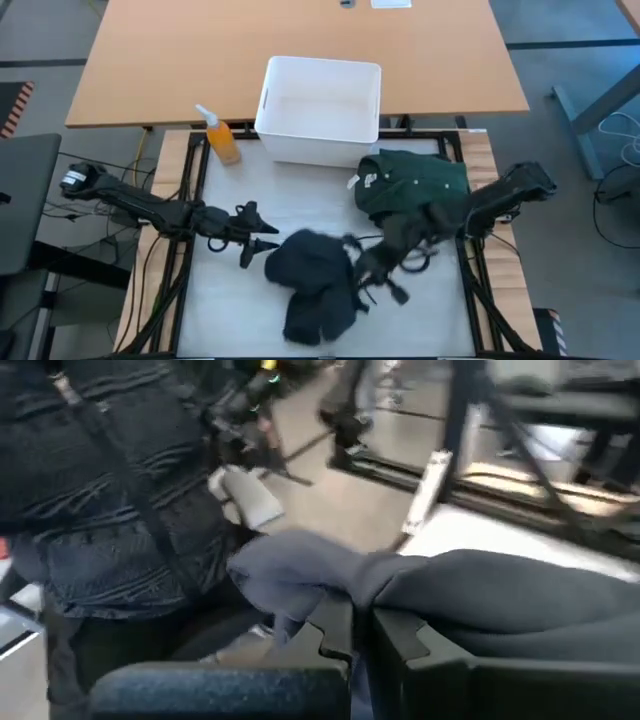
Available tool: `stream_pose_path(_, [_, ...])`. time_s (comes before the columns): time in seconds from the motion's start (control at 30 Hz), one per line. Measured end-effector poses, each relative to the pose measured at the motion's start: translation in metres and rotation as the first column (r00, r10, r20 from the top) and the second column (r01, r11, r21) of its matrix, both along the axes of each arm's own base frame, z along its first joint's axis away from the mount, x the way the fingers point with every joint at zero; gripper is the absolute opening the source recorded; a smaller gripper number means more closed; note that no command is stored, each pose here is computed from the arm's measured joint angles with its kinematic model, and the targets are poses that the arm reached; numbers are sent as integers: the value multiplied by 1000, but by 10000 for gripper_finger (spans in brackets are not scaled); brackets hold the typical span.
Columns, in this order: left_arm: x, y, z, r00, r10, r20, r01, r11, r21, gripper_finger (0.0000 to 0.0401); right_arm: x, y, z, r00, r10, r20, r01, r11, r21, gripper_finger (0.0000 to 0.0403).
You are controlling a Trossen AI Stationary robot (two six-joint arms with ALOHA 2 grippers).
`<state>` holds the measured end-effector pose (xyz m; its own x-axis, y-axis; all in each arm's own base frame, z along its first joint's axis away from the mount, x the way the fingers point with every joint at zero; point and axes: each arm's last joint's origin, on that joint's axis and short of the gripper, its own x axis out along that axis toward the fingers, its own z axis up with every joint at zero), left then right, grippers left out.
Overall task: Fold laundry
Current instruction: Fold the black shorts
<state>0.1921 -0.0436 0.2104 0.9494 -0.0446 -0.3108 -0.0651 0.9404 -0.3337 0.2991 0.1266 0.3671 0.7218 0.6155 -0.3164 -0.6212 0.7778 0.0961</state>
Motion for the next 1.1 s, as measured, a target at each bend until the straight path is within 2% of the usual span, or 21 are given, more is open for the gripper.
stream_pose_path(0.07, [2, -2, 1, 999, 0, 36, -1, 1000, 24, 196, 9, 7, -35, 999, 5, -41, -5, 1000, 4, 30])
stream_pose_path(0.17, [4, -4, 2, 998, -10, 61, 6, 998, 56, 196, 19, 6, -86, 975, -54, -216, 67, 996, 56, 37])
stream_pose_path(0.27, [6, -4, 1, 998, -10, 66, 6, 998, 61, 196, 26, 3, -119, 909, -121, -398, 184, 975, 124, 45])
stream_pose_path(0.33, [9, -5, 1, 996, -15, 85, 10, 998, 64, 196, 30, 3, -140, 847, -148, -511, 248, 960, 133, 52])
stream_pose_path(0.43, [15, -8, -3, 994, -53, 92, 47, 997, 60, 196, 37, 5, -165, 778, -150, -610, 281, 952, 125, 62])
stream_pose_path(0.6, [22, -15, -21, 980, -197, -8, 197, 980, 21, 196, 41, 9, -184, 727, -71, -683, 237, 959, 153, 70])
stream_pose_path(0.7, [22, -19, -24, 953, -293, -70, 289, 955, -71, 196, 38, 9, -189, 683, -33, -730, 212, 965, 155, 71])
stream_pose_path(0.77, [21, -25, -23, 934, -326, -148, 309, 943, -122, 196, 35, 6, -188, 661, -41, -749, 218, 966, 140, 71])
stream_pose_path(0.83, [18, -33, -18, 920, -317, -232, 299, 948, -109, 196, 32, 4, -184, 656, -55, -753, 227, 966, 126, 72])
stream_pose_path(1.0, [12, -51, 5, 911, -185, -368, 198, 980, -1, 196, 24, 0, -169, 665, -103, -740, 248, 965, 89, 72])
stream_pose_path(1.1, [7, -58, 5, 914, -133, -382, 134, 991, -25, 196, 15, 2, -164, 635, -140, -760, 270, 962, 48, 72])
